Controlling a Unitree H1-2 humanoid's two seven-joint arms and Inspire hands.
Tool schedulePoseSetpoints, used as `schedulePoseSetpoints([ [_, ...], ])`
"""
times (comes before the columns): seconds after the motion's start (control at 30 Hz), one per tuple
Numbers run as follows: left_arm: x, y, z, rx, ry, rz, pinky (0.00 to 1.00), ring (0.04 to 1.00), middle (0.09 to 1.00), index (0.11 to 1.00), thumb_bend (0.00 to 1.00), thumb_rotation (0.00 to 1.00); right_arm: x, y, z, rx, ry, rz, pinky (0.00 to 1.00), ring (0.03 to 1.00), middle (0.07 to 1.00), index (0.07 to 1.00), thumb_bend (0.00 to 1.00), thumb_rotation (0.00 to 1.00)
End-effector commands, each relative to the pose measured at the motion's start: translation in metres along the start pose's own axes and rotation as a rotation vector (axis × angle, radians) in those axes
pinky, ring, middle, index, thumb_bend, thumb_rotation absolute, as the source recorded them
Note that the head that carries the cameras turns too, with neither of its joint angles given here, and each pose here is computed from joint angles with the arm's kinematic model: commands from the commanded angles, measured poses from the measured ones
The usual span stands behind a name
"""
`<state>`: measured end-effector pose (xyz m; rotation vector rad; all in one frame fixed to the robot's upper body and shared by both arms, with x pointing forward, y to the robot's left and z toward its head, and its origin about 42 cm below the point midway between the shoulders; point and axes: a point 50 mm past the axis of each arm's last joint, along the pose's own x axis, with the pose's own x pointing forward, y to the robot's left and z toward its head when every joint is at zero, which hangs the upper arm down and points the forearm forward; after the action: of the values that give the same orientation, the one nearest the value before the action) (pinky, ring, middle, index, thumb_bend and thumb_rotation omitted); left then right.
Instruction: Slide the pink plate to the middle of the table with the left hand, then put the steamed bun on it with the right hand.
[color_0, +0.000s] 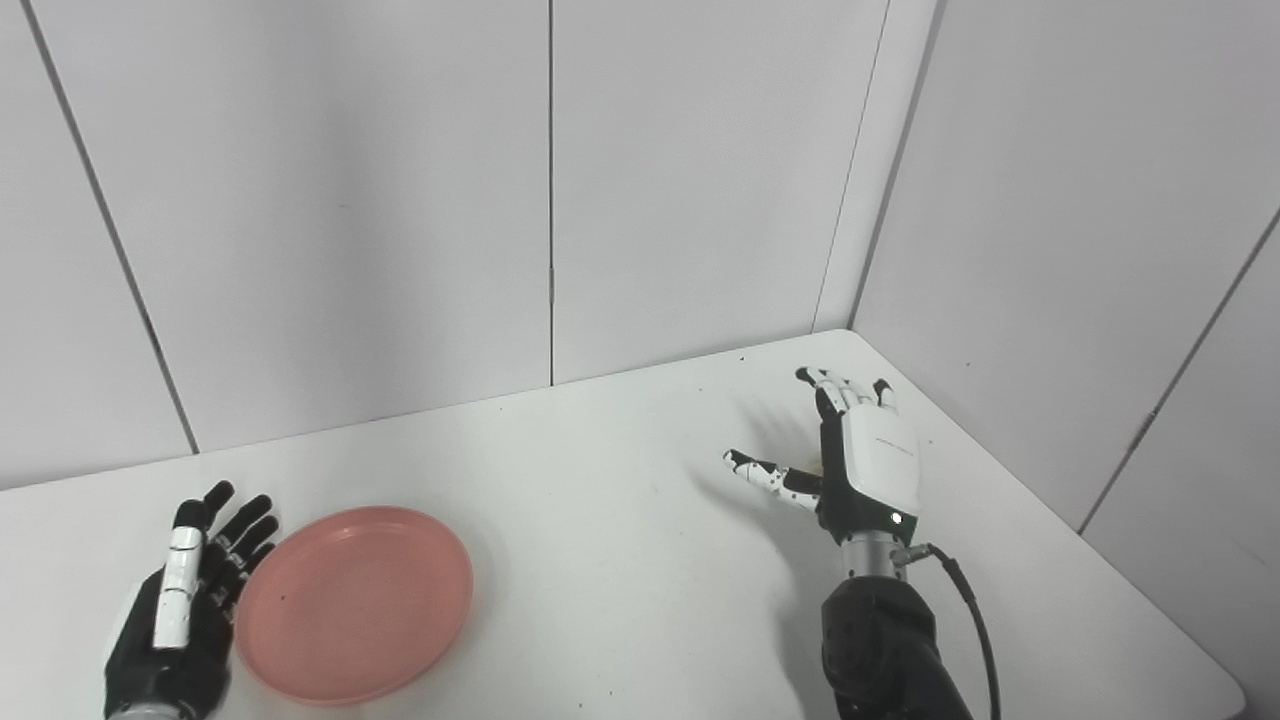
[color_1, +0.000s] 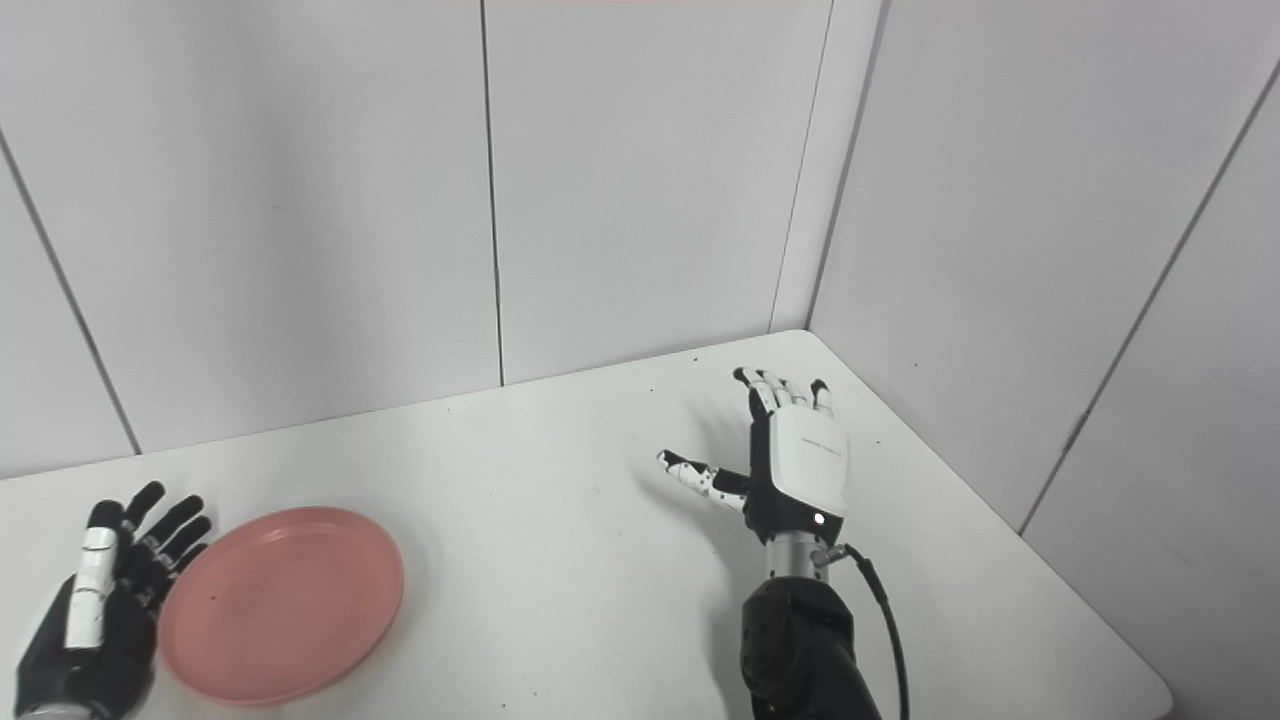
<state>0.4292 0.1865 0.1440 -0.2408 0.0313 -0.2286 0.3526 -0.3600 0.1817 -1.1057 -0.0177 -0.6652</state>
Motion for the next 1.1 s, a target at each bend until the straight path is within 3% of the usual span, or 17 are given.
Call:
schedulePoseSetpoints([
  [0.0,0.001,-0.001,0.002,-0.008,0.012,-0.012,0.92,0.893,0.862,0.918,0.76,0.79,0.015,-0.011,0.003,-0.004,-0.002,-0.069,0.98,0.86,0.844,0.794,0.87,0.52],
  [0.3,0.0,-0.003,0.004,0.004,0.008,-0.013,0.91,0.877,0.847,0.906,0.75,0.8,0.019,0.01,-0.018,-0.088,0.069,-0.064,1.0,0.882,0.862,0.79,0.85,0.58],
  [0.73,-0.001,-0.003,0.005,0.013,0.012,-0.01,0.9,0.869,0.845,0.901,0.76,0.79,0.023,0.016,-0.028,-0.089,0.15,-0.053,0.91,0.862,0.855,0.795,0.63,0.42],
  [1.07,-0.002,-0.003,0.007,0.028,0.012,-0.012,0.88,0.866,0.848,0.899,0.74,0.8,0.025,0.016,-0.031,-0.059,0.174,-0.078,0.83,0.814,0.819,0.776,0.64,0.34],
])
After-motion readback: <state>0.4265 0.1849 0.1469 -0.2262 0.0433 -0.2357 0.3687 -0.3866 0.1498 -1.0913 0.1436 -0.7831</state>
